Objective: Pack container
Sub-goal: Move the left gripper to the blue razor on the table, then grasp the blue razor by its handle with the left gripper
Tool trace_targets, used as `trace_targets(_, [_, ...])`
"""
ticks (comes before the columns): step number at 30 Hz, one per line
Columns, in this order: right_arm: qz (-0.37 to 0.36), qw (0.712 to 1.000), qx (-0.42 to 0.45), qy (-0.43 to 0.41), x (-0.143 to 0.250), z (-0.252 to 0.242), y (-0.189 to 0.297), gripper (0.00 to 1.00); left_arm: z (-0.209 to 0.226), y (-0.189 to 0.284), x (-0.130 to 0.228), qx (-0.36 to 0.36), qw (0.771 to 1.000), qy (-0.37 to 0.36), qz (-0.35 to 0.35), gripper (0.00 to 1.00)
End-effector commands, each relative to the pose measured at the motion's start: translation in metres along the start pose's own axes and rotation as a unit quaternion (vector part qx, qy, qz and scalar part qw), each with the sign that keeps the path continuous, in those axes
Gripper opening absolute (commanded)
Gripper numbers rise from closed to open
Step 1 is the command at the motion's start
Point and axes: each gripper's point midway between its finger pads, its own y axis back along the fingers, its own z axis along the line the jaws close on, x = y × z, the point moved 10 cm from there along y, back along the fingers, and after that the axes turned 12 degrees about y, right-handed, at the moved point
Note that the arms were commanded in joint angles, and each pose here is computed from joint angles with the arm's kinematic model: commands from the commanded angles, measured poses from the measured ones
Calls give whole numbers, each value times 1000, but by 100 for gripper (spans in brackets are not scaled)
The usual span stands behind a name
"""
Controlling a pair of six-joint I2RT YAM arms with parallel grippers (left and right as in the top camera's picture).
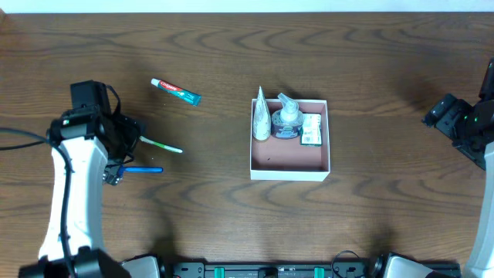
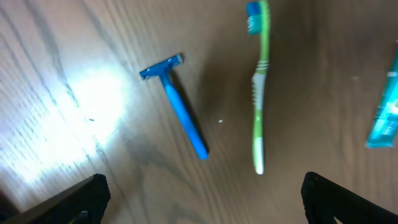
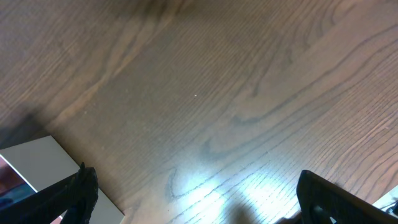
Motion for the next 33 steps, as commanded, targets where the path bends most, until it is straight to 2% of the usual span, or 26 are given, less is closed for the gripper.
trace_targets(1, [-6, 1000, 1, -9, -2, -2, 3, 99, -1, -16, -2, -27, 999, 32, 24, 99])
trace_targets(10, [-6, 1000, 1, -9, -2, -2, 3, 99, -2, -56, -6, -84, 992, 52, 82, 100])
trace_targets(16, [-6, 1000, 1, -9, -2, -2, 3, 99, -2, -73, -3, -105, 986, 57, 117, 95])
trace_targets(26, [-6, 1000, 1, -9, -2, -2, 3, 99, 5, -88, 1, -114, 985, 35, 129, 87])
trace_targets(33, [-6, 1000, 1, -9, -2, -2, 3, 99, 9, -99, 2, -100, 987, 21, 124, 85])
